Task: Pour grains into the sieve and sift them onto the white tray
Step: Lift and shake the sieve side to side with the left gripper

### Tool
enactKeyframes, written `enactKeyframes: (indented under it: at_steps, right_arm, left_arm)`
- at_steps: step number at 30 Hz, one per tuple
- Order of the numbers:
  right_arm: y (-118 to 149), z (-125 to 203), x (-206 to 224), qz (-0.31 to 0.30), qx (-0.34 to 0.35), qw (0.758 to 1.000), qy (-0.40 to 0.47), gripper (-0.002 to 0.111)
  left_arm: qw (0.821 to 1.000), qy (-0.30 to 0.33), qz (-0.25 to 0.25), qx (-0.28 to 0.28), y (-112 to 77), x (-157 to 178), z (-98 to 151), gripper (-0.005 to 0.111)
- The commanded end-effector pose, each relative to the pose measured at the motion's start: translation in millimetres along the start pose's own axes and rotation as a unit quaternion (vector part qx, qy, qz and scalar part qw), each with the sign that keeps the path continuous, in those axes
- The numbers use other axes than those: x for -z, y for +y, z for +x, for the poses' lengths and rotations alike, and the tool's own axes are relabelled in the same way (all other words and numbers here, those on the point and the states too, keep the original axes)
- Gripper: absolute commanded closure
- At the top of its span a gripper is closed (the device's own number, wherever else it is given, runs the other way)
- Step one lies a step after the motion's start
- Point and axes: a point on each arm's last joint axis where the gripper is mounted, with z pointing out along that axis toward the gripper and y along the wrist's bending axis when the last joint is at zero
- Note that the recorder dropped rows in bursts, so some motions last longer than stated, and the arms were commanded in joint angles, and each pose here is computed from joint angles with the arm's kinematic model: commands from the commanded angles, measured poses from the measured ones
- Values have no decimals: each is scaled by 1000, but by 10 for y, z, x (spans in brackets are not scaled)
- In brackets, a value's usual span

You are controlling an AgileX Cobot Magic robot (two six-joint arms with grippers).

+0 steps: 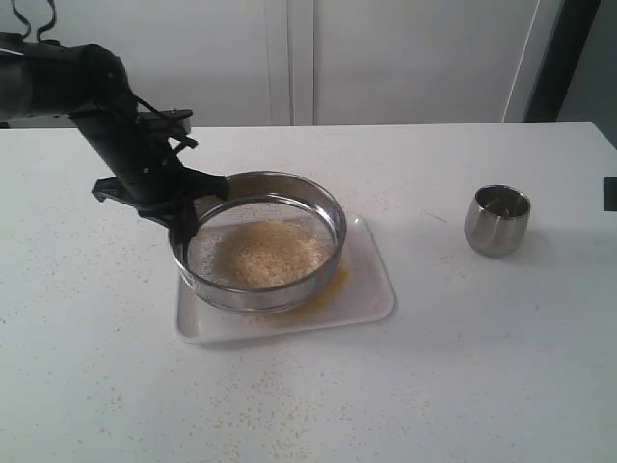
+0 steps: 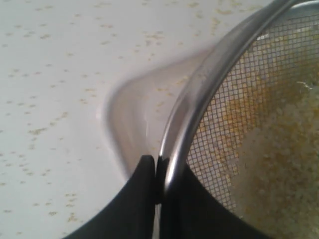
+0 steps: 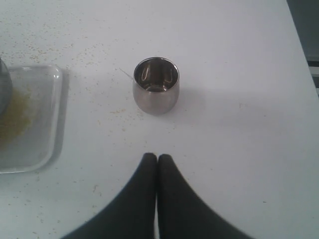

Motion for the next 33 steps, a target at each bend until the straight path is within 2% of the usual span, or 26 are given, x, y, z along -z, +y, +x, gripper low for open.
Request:
enactKeyframes:
  at_steps: [1,2,3,5,6,8,10,12,14,15,17,19,21,23,25,26,28,29,31,33]
  right_arm:
    - [-5,6,7,1,0,1000,-4,108]
    - [-5,6,7,1,0,1000,-4,108]
    - [-5,6,7,1,0,1000,-4,108]
    - [-5,6,7,1,0,1000,-4,108]
    - [-5,6,7,1,0,1000,-4,108]
    - [-5,6,7,1,0,1000,-4,108]
    - [-5,6,7,1,0,1000,-4,108]
    - [-5,6,7,1,0,1000,-4,108]
    - [-5,6,7,1,0,1000,-4,108]
    - [-5,6,7,1,0,1000,-4,108]
    - [-5,6,7,1,0,1000,-4,108]
    - [-5,6,7,1,0,1000,-4,108]
    - [-5,6,7,1,0,1000,-4,108]
    - [-5,6,7,1,0,1000,-4,108]
    - [-5,6,7,1,0,1000,-4,108]
    - [-5,6,7,1,0,1000,-4,108]
    - [-5,6,7,1,0,1000,-4,108]
    - [-5,6,7,1,0,1000,-4,108]
    - [-5,6,7,1,0,1000,-4,108]
    - [-5,6,7,1,0,1000,-4,108]
  left_arm:
    - [997,-6,-2,71,137,138,-18,107]
    - [996,-5,18,86,107,140,-20,107]
    - [997,-9,33,74,8,126,-22,107]
    - [999,-24,38,25,-196,89,-21,107]
    - [999,-32,25,-1,-264,72,-20,107]
    - [999,-35,-7,-4,-228,67,-22,107]
    - [998,-27,-31,44,-42,94,-27,107]
    - [996,-18,-12,85,23,111,-24,107]
    - [996,-17,29,82,-85,90,-27,107]
    - [997,-23,46,50,-212,61,-24,107]
    - [998,-36,46,6,-343,19,-23,107]
    - [999,-36,14,-6,-267,20,-27,107]
    - [999,-28,-5,41,-40,64,-41,107]
    - [995,-23,13,97,72,92,-51,107]
    - [993,-22,61,99,-32,58,-59,107]
    - [994,-23,77,75,-159,23,-51,107]
    - [996,-34,77,9,-377,-32,-28,107]
    - [998,-37,56,-8,-390,-45,-22,107]
    - [999,-40,1,3,-229,4,-38,107]
    - [996,-44,-25,79,12,85,-66,107]
